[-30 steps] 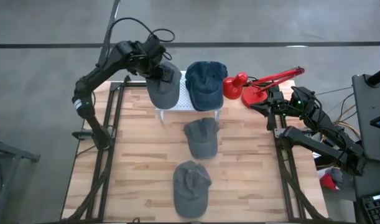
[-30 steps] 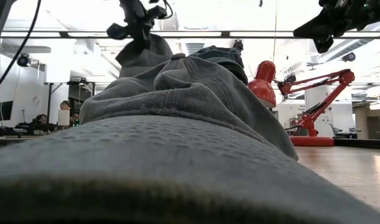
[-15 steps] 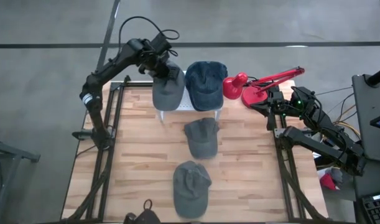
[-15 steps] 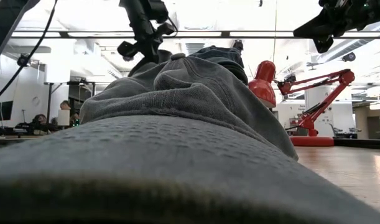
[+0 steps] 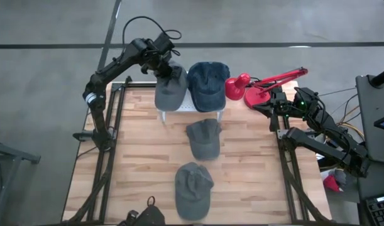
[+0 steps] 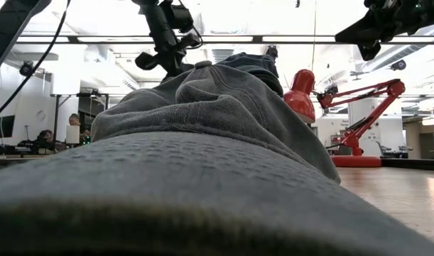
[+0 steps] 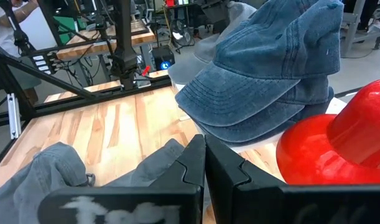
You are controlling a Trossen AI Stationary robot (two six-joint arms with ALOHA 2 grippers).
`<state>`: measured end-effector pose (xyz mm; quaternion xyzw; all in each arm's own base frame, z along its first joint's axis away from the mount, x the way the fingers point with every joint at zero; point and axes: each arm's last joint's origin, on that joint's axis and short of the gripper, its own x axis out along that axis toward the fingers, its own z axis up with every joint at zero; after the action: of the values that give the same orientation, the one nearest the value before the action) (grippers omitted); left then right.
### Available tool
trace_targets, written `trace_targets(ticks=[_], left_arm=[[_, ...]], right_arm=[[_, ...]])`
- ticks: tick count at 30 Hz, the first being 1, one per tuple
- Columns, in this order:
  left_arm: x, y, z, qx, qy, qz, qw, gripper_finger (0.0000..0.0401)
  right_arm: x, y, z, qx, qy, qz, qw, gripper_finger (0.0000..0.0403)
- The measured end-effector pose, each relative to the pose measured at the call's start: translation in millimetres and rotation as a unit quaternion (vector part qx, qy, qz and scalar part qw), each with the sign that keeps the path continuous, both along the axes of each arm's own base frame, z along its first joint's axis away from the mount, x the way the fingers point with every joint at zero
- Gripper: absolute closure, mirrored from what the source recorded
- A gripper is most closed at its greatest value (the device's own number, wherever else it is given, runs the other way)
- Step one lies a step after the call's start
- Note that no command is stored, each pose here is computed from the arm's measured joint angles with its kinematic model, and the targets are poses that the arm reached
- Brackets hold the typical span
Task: Pick & Place hat
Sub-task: Put the bottom left light gray cap on the shelf
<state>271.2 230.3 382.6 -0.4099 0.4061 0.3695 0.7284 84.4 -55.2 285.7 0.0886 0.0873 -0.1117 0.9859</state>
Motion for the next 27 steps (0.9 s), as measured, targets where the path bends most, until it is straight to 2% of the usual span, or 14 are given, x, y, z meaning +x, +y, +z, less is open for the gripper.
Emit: trace_targets(ticks=[13, 27], left_arm=[[-0.3, 0.4, 0.0, 0.008, 0.006, -0.001, 1.0, 0.0339], [-2.7, -1.7, -1.5, -0.001, 0.021, -0.01, 1.0, 0.0334]], right_arm=[[0.0, 0.0, 0.0, 0.0, 0.0, 0.0, 1.0, 0.0394], [0.0, 0.0, 0.0, 0.004, -0.001, -0.001, 1.0, 0.0394]])
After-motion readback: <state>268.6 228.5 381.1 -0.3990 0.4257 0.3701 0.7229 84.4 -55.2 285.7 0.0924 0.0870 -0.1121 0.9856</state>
